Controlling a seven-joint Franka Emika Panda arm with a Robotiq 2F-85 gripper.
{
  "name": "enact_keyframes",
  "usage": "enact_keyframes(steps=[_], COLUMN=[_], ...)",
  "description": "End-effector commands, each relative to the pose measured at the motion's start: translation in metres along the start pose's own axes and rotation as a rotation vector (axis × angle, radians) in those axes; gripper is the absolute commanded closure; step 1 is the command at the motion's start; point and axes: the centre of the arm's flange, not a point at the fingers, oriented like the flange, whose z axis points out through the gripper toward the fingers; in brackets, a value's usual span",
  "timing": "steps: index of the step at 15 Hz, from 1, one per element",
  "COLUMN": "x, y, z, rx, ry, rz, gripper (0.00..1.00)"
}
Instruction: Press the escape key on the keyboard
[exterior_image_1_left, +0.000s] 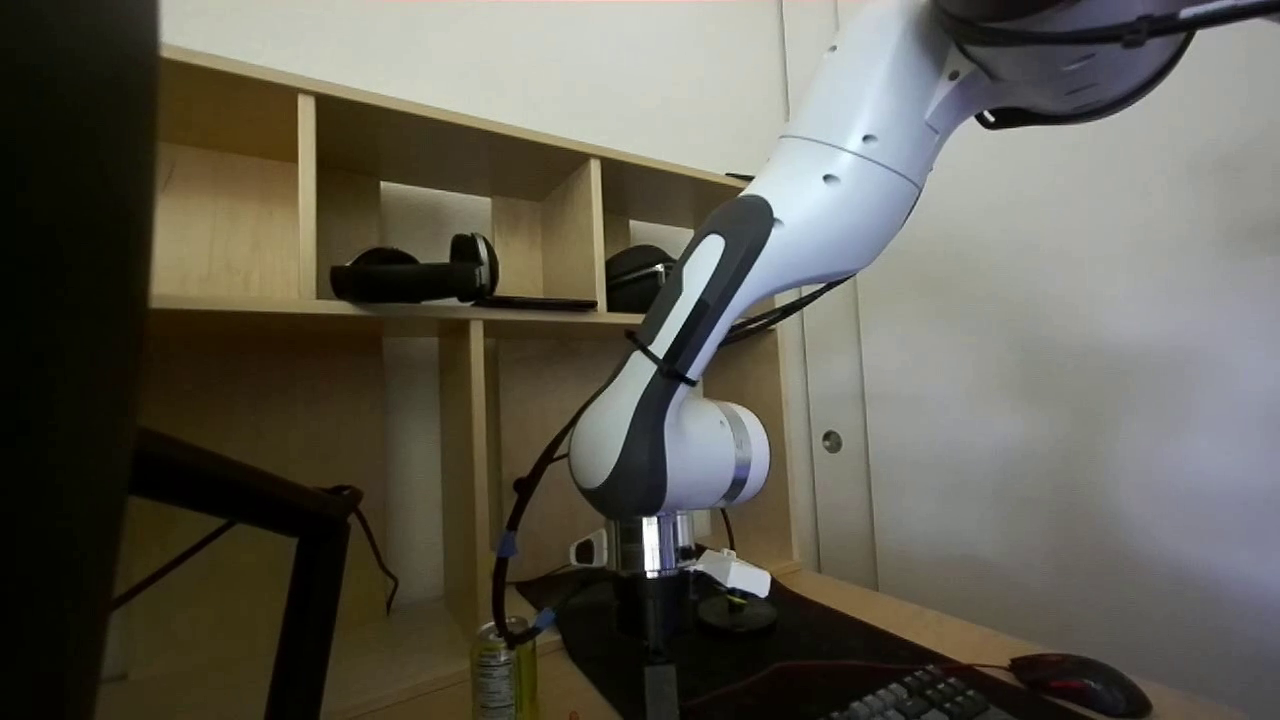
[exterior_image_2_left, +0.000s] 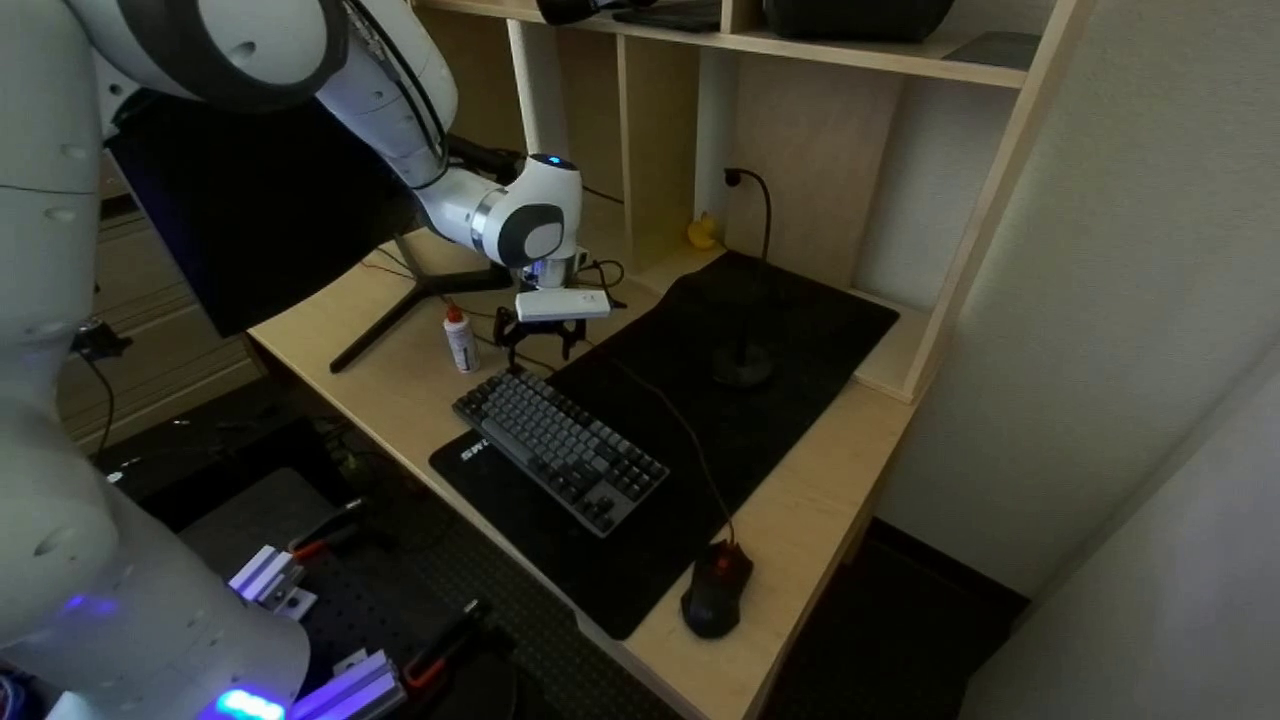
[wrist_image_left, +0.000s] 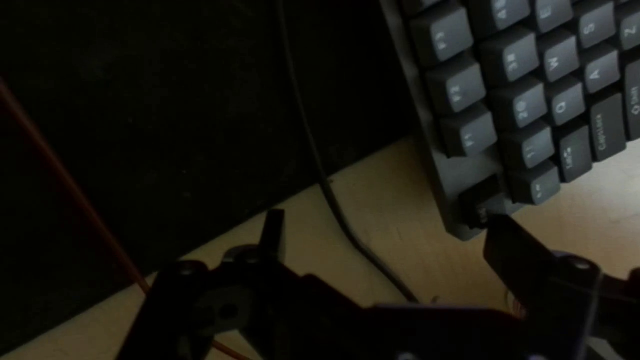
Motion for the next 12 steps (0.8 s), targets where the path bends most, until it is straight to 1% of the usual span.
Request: enact_keyframes(steps=[1,2,3,5,8,9,10,12], x=[-0.012,-0.018,-0.023,-0.041,-0.069,-0.077,-0.047,-0.053], y=[0.004,0.0,-0.004,-0.02,-0.04,-0.043,-0.018,-0.021], z=[-0.001,-0.007,-0.015,-0.04,-0.081,-0.092,-0.061,-0.078], rx=[-0.019,-0.023,-0.008,0.031,0.021,0.045,0.02,0.007], ry=[-0.025,-0.025,-0.031,-0.005,0.04,0.061,0.031,0.041], rz=[0.03,0.031,0.021,-0.037,-0.075,-0.089,-0.056,-0.056], gripper=[0.0,0.0,0.0,0.0,0.0,0.0,0.0,0.0])
